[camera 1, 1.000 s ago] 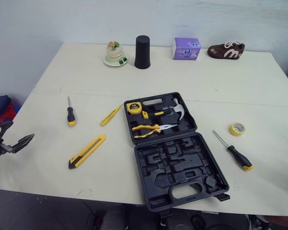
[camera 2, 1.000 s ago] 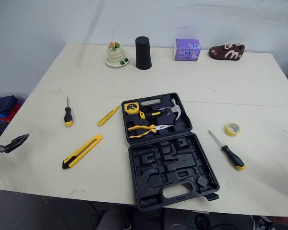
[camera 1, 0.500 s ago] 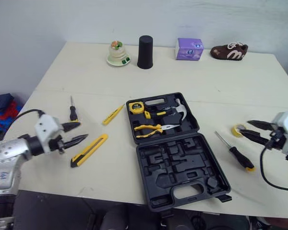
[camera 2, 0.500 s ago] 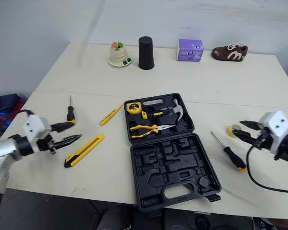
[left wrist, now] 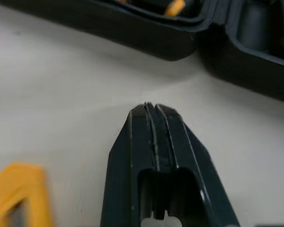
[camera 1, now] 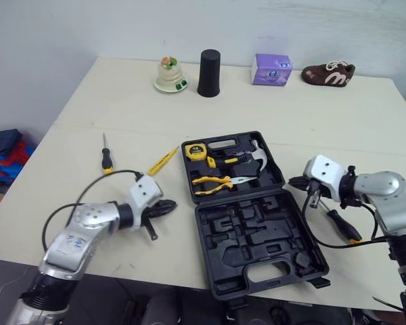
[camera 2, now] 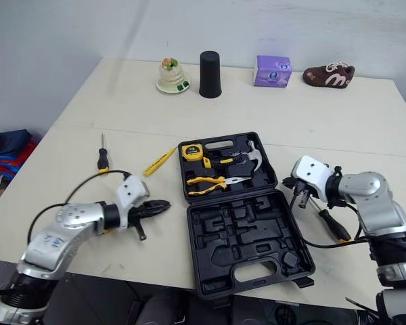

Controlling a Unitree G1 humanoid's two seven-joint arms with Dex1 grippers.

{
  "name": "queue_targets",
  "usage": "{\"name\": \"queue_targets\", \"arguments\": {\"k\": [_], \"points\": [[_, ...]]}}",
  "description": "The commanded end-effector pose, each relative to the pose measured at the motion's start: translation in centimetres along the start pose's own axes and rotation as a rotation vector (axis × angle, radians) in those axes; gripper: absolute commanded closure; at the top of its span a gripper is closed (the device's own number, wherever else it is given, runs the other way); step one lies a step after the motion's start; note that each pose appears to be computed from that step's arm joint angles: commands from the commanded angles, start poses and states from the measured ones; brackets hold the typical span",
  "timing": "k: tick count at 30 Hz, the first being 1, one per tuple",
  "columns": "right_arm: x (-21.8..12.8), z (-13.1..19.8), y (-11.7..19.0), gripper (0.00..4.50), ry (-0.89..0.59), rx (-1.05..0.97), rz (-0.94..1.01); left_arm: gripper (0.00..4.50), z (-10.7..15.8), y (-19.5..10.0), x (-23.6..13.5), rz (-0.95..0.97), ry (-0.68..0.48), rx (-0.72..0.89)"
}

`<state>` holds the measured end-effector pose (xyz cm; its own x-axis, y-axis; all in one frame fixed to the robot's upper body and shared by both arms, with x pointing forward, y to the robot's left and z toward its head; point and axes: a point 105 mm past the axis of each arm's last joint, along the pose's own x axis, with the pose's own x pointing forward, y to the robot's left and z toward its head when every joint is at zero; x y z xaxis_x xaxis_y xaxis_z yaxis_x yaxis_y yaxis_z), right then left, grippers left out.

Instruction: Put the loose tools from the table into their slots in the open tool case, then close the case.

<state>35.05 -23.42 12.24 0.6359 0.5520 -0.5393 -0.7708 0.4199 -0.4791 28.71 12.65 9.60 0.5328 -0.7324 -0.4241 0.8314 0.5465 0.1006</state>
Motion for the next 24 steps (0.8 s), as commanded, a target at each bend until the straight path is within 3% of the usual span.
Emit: {"name": "queue_targets", "arguments": {"k": [1, 14, 24], "points": [[0.1, 0.4, -0.4, 4.50, -0.005, -0.029, 0.010, 4.47, 1.5, -1.1, 0.8, -0.021, -0.023, 0.066], [-0.4, 2.8, 2.6, 4.50, -0.150, -0.054, 0.120, 4.47, 3.1, -1.0, 2.8, 0.003, -0.077, 0.068], [-2.4, 3.0, 5.6, 4.50, -0.154, -0.025, 0.146, 4.47, 4.2, -2.1, 4.4, -0.173, -0.071, 0.240]]}}
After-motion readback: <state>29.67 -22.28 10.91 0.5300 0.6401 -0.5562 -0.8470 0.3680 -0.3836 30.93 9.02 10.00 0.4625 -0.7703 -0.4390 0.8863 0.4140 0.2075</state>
